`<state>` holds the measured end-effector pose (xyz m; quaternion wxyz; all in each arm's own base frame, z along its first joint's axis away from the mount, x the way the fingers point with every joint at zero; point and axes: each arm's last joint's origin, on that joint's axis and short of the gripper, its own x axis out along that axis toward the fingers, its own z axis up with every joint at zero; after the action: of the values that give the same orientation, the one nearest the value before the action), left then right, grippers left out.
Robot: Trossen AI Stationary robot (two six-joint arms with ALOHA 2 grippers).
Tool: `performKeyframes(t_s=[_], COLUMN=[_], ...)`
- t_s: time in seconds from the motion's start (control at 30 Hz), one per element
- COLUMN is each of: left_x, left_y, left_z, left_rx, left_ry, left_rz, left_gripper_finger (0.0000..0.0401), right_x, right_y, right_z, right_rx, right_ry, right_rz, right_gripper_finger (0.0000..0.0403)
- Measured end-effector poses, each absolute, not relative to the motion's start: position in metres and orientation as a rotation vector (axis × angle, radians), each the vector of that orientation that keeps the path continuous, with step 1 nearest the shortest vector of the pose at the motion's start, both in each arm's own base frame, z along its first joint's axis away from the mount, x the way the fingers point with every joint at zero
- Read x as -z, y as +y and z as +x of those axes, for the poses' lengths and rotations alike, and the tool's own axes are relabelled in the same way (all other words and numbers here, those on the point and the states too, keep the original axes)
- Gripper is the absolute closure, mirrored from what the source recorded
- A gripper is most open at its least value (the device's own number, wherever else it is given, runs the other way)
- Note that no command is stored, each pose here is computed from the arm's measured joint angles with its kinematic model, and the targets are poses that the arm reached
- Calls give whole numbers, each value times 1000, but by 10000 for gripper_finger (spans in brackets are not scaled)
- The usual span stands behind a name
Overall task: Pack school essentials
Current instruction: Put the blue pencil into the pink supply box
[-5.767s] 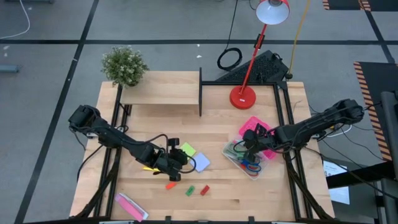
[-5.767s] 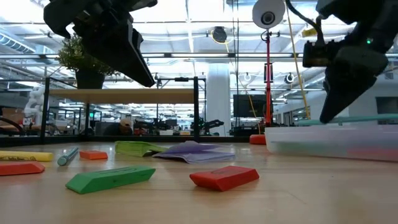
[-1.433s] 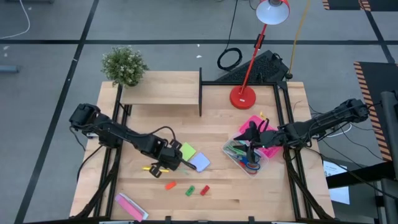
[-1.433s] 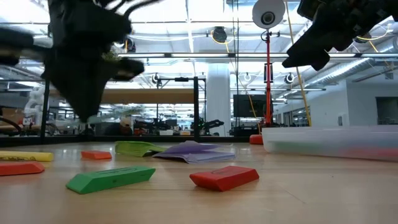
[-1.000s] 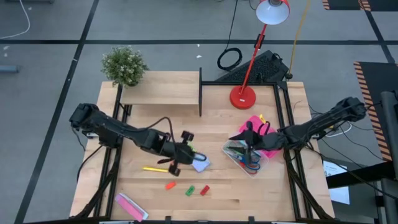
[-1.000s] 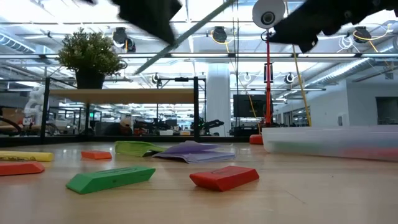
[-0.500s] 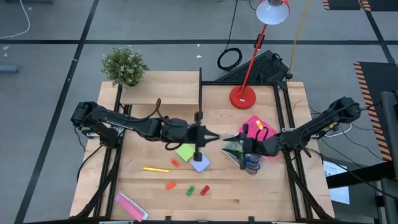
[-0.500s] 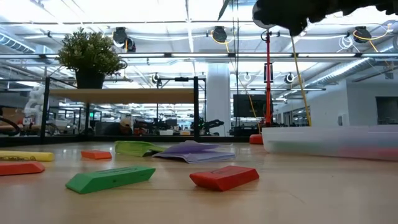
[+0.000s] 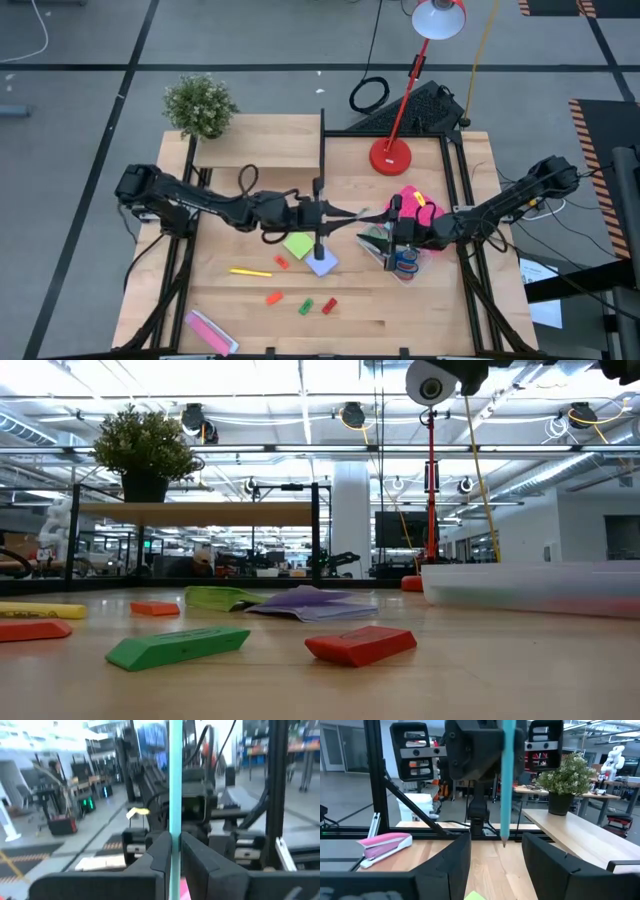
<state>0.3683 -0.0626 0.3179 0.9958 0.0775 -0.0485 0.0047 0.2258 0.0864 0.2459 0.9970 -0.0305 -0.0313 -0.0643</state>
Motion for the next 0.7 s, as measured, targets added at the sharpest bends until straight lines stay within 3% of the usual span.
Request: performKeyframes(t_s=[0.47, 0.7], left_x=[-304, -283], left_y=[-61, -66], left_z=[357, 371], left_rx=[-1, 7], left_ry=[-257, -316], left_rz=[125, 119], left_gripper_finger=[361, 361], right_x=[-249, -251], right_y=[86, 83], right_z=[226, 227], right_rx=[136, 143], right_ry=[-88, -104], right_rz=[-91, -93], right_gripper_finger=[231, 232])
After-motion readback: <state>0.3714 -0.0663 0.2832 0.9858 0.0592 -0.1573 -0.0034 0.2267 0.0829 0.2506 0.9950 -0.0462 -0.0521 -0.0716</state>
